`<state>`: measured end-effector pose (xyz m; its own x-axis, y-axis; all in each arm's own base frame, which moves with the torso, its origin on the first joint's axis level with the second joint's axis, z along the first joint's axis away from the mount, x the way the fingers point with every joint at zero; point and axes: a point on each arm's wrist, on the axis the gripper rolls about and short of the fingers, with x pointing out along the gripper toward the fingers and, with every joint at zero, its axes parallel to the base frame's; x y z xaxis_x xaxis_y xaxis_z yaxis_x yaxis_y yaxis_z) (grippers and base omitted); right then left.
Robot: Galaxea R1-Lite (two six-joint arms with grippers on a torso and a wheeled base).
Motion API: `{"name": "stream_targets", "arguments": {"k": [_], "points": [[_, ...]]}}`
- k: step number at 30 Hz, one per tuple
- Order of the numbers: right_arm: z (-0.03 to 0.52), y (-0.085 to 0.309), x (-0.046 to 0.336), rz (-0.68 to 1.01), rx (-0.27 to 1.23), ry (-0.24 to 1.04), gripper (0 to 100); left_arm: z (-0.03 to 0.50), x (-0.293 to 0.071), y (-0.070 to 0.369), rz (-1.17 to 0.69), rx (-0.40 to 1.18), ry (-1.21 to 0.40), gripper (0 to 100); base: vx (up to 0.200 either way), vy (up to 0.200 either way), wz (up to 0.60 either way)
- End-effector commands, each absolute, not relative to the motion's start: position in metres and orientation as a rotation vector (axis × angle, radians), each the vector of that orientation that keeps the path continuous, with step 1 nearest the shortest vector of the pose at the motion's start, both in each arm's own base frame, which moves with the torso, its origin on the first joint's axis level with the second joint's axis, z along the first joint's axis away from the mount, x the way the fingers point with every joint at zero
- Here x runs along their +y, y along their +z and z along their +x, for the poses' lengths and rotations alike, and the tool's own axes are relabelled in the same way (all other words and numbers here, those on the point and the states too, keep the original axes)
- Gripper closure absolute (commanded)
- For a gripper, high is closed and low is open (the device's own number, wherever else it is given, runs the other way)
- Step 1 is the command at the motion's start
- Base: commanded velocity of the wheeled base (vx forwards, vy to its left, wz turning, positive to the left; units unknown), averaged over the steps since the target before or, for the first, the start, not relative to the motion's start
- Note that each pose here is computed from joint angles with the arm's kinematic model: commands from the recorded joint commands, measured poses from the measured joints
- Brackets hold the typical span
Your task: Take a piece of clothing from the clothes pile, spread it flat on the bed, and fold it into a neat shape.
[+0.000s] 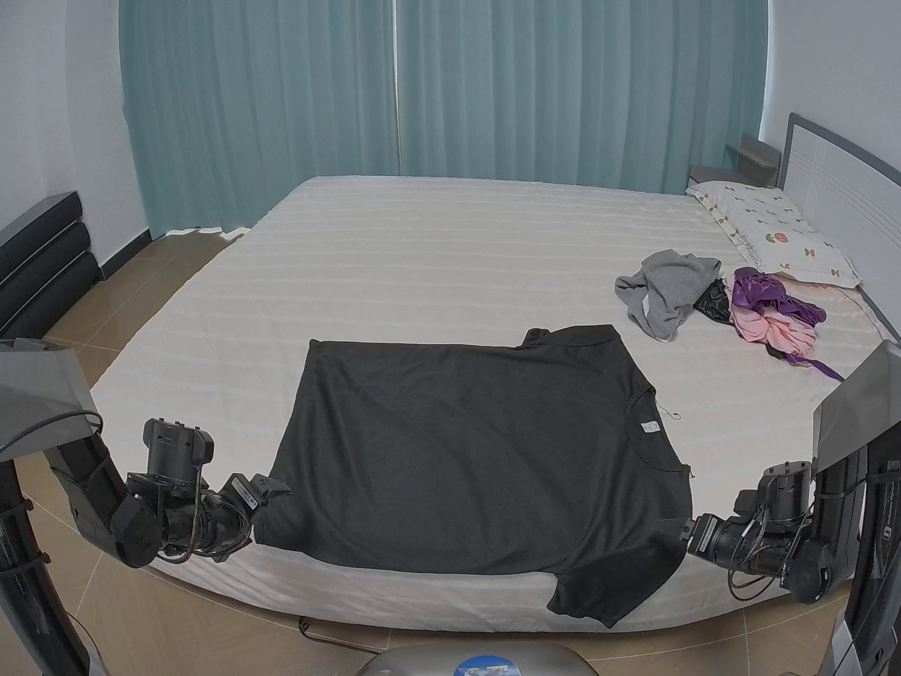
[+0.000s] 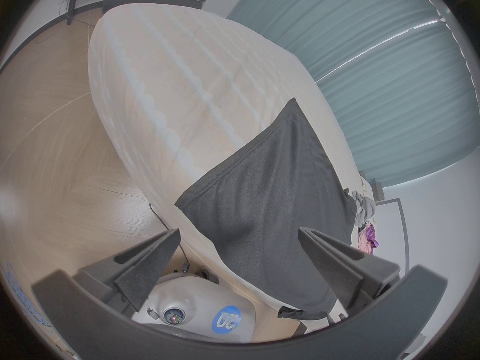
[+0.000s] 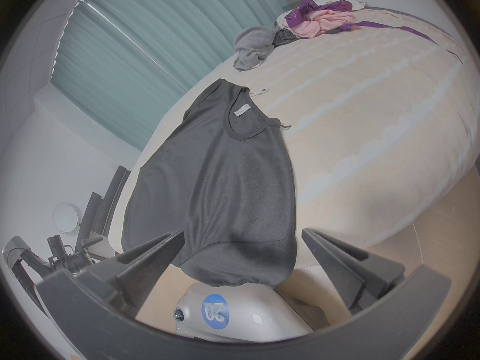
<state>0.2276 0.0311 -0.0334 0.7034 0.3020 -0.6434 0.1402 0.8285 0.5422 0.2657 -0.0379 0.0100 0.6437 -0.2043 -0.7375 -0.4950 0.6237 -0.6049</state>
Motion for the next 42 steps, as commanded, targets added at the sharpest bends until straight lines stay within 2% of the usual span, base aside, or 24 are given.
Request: {"name": "stream_targets", "arguments": {"k": [1,10,11,26,31,42], "points": [[0.233,-0.045,0.031,0.604,0.814,0.087,0,0.266,-0.038,0.008,-0.909,0.89,0.198,0,0.0,0.0,0.0],[0.246,-0.048,0.03,0.619,0.774,0.084,0,0.265,-0.038,0.008,-0.908,0.891,0.199,0,0.0,0.0,0.0],[0.246,-0.048,0.03,0.619,0.774,0.084,100,0.266,-0.038,0.008,-0.909,0.89,0.198,0,0.0,0.0,0.0],[0.255,-0.036,0.026,0.598,0.684,0.023,100,0.264,-0.038,0.01,-0.909,0.886,0.196,0,0.0,0.0,0.0],[0.273,-0.023,0.02,0.603,0.61,0.019,100,0.264,-0.038,0.01,-0.909,0.886,0.196,0,0.0,0.0,0.0],[0.322,-0.012,0.014,0.612,0.565,0.005,100,0.265,-0.037,0.009,-0.911,0.886,0.199,0,0.0,0.0,0.0]]}}
